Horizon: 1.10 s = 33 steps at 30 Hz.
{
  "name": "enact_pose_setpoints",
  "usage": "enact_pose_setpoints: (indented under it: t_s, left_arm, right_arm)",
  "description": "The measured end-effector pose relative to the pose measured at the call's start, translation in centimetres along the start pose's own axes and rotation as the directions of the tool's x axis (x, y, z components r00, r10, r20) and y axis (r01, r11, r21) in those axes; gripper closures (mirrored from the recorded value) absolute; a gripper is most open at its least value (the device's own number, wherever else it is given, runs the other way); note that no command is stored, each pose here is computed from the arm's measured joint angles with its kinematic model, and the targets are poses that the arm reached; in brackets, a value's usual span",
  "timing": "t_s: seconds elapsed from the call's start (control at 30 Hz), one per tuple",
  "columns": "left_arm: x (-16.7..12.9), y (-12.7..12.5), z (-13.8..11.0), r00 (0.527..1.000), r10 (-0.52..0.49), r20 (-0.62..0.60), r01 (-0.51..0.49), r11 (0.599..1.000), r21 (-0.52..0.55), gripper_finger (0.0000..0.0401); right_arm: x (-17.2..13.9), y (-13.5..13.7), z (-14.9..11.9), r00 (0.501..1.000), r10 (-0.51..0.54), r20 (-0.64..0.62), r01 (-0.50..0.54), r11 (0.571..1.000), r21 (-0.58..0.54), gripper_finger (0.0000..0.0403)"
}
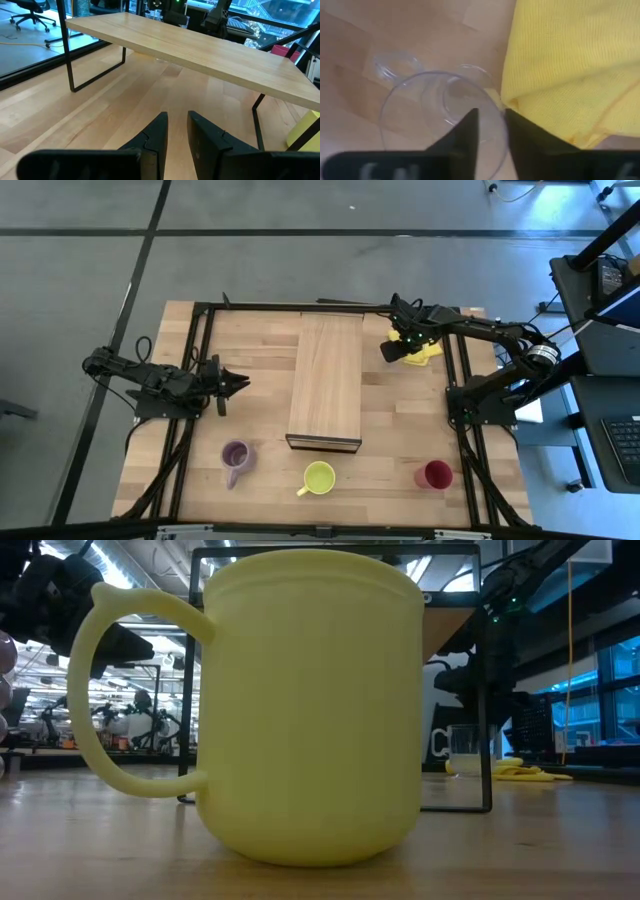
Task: Stack small to large cups/mugs on shelf
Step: Put the transparent mug on the shelf
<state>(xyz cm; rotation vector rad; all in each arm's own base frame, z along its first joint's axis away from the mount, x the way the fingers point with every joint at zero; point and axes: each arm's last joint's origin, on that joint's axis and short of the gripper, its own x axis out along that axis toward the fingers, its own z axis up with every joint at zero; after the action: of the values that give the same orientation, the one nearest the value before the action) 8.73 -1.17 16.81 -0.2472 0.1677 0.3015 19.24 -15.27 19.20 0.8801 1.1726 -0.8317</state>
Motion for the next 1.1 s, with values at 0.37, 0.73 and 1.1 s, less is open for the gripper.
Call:
enact_pose_setpoints:
  t_s: [0.37, 0.73, 1.1]
  left_arm:
    - [0.0, 0.0, 0.0, 1.0, 0.0, 0.0, 0.0, 1.0, 0.0, 0.0333]
    - [0.0, 0.0, 0.0, 1.0, 0.0, 0.0, 0.0, 1.0, 0.0, 0.0333]
    - [0.0, 0.0, 0.0, 1.0, 0.0, 0.0, 0.0, 1.0, 0.0, 0.0333]
  right_arm:
    - [-2.7, 0.3, 0.6, 0.997, -0.068, -0.048, 0.061, 0.99, -0.13, 0.0388]
    - [-15.8, 6.3, 1.2, 0.993, 0.059, 0.103, -0.017, 0.928, -0.372, 0.0391]
    - [-18.6, 12.9, 3.8, 0.976, 0.125, 0.18, -0.042, 0.912, -0.409, 0.0392]
